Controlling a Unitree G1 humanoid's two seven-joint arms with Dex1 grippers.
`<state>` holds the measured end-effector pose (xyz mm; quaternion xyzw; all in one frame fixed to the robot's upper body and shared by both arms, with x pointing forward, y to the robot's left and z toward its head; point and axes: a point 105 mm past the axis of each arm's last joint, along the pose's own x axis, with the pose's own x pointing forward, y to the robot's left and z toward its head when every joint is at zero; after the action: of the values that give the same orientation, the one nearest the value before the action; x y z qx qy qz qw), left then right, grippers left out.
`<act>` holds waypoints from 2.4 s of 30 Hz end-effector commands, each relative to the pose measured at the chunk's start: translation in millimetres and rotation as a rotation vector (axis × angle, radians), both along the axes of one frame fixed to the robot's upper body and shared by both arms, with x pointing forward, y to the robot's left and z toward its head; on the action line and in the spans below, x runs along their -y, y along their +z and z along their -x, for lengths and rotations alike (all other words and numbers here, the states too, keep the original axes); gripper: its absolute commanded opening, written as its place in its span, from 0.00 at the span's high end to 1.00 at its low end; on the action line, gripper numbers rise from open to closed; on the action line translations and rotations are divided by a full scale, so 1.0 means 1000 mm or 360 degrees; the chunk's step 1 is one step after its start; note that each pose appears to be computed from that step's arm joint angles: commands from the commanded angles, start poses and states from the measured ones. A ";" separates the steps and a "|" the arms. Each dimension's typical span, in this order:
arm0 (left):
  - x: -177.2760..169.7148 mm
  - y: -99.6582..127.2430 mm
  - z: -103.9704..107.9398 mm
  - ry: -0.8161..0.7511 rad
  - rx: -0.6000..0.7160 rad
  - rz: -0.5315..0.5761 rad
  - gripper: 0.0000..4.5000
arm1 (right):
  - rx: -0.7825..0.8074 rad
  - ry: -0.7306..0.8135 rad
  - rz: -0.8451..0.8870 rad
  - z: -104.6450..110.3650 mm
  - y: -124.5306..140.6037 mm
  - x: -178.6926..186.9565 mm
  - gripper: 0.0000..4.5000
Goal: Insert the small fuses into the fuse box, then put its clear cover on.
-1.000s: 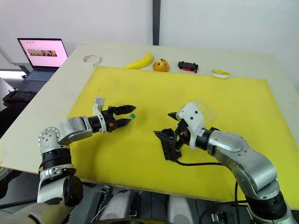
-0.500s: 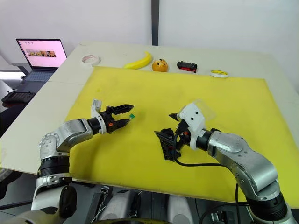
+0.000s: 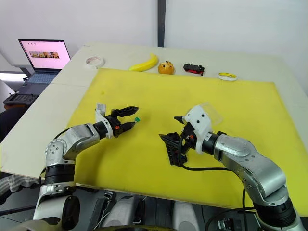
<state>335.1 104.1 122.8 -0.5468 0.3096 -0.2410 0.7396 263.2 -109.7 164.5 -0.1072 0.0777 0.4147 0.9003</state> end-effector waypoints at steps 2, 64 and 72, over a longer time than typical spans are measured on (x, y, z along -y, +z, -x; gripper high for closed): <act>0.003 -0.012 0.000 -0.0011 -0.0038 -0.0020 0.00 | 0.0082 0.0015 -0.0013 0.004 0.012 -0.002 0.01; 0.012 -0.030 -0.003 -0.0056 -0.0087 -0.0056 0.71 | 0.0066 0.0012 0.0011 0.006 0.010 0.001 0.00; 0.014 -0.033 -0.004 -0.0057 -0.0108 -0.0087 0.71 | 0.0065 0.0005 0.0010 0.006 0.010 0.002 0.00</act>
<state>341.8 89.9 104.6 -0.5294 0.3292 -0.2454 0.7424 260.6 -112.0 161.5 -0.1076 0.0876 0.4139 0.8997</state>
